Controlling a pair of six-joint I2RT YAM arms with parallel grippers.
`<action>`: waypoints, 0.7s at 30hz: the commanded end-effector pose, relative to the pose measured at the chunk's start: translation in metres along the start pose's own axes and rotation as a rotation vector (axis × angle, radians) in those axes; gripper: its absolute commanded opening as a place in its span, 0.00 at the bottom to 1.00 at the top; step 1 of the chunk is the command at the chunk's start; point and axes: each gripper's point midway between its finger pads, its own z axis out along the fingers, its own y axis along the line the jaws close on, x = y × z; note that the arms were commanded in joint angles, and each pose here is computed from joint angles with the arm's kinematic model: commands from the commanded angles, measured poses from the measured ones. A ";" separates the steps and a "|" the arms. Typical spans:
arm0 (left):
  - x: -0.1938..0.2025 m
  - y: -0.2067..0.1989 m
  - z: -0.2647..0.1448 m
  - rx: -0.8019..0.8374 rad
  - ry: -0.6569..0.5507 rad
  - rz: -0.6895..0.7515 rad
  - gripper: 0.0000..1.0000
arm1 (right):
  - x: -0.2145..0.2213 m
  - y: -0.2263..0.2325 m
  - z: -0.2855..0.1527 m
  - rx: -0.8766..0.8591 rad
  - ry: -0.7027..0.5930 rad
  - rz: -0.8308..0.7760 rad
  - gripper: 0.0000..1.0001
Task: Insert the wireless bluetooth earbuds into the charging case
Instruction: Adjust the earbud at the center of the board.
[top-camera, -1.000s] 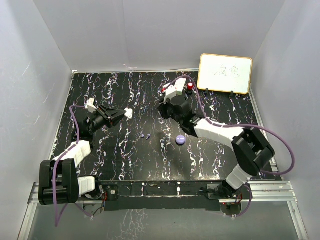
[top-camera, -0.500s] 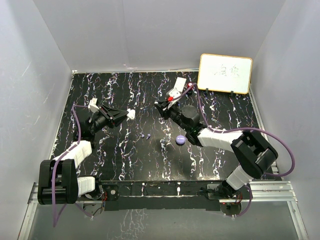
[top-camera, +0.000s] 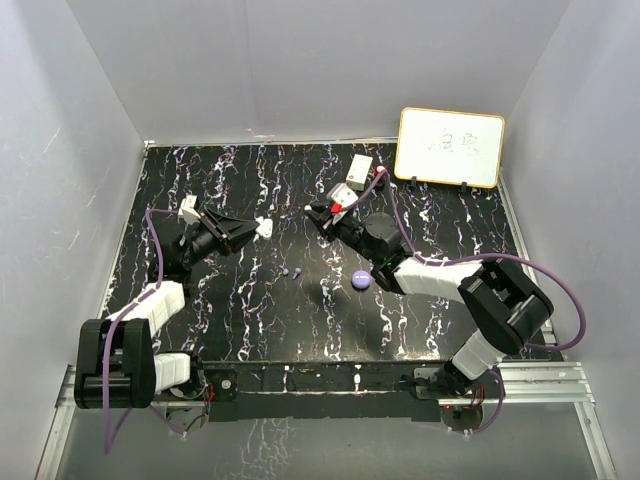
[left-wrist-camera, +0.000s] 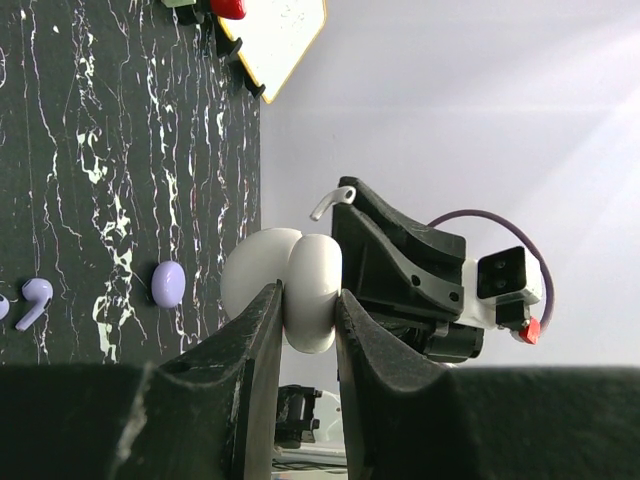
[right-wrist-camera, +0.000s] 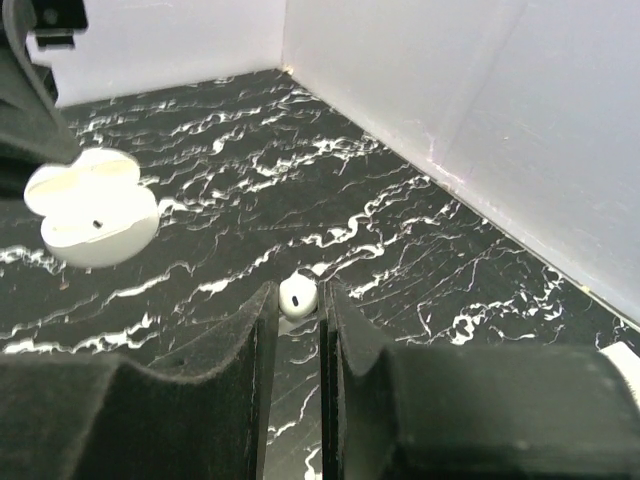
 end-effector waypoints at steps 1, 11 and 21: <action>-0.003 -0.016 0.001 0.036 0.000 0.037 0.00 | 0.007 0.015 -0.001 -0.108 0.049 -0.069 0.00; -0.002 -0.013 0.002 0.030 0.004 0.037 0.00 | 0.060 0.044 -0.020 -0.295 0.162 -0.029 0.00; -0.002 -0.014 0.002 0.026 0.006 0.041 0.00 | 0.084 0.037 -0.017 -0.307 0.138 0.185 0.00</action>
